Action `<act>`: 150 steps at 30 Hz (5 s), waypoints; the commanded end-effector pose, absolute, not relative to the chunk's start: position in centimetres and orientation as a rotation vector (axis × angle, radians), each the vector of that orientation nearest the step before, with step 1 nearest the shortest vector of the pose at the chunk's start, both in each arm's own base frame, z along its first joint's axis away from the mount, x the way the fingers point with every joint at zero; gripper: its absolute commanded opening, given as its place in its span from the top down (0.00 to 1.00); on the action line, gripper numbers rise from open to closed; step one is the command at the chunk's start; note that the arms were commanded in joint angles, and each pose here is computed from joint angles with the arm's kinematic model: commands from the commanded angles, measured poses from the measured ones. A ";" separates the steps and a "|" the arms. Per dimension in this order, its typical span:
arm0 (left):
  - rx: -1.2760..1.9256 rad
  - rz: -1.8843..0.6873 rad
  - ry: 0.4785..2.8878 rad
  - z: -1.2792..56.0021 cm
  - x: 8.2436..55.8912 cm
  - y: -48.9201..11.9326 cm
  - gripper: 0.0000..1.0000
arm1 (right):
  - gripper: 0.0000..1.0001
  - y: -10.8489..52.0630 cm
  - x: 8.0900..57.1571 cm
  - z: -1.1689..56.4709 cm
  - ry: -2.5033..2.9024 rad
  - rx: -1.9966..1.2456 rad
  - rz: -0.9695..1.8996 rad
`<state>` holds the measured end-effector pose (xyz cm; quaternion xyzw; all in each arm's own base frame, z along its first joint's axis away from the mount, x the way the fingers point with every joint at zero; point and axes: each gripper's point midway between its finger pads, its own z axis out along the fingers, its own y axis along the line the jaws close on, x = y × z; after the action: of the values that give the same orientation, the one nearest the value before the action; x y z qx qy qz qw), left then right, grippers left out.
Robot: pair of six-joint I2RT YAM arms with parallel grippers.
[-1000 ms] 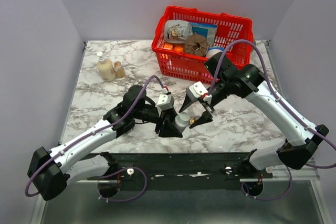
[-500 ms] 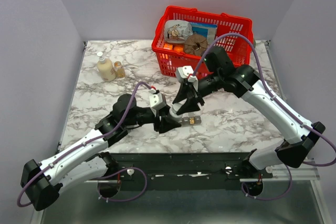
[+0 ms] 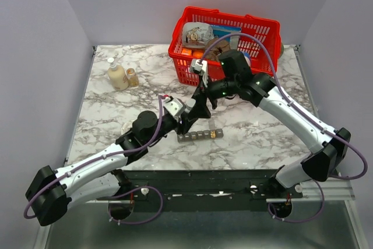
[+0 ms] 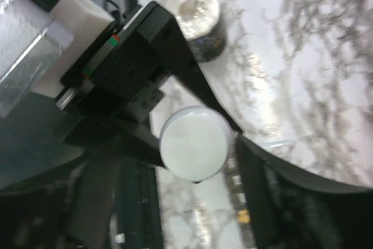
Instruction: Sort the pills into containers
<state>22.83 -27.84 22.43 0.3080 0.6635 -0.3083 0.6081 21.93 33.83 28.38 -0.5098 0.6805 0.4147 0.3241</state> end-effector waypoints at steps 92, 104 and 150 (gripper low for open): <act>1.303 -1.397 1.228 29.1 10.7 -30.6 1.00 | 0.23 31.3 10.6 33.7 1.023 -1.907 1.299; 0.976 -1.035 1.159 34.0 16.4 -29.1 1.00 | 0.61 32.3 12.5 31.6 1.336 -1.772 1.313; 1.343 -1.394 1.216 29.3 9.8 -31.3 1.00 | 0.18 30.1 10.2 33.9 0.957 -1.888 1.305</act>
<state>10.29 -31.39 28.07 0.5220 0.5053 -0.5446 0.4190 11.30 29.85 34.01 -0.7260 0.3718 0.4699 0.3376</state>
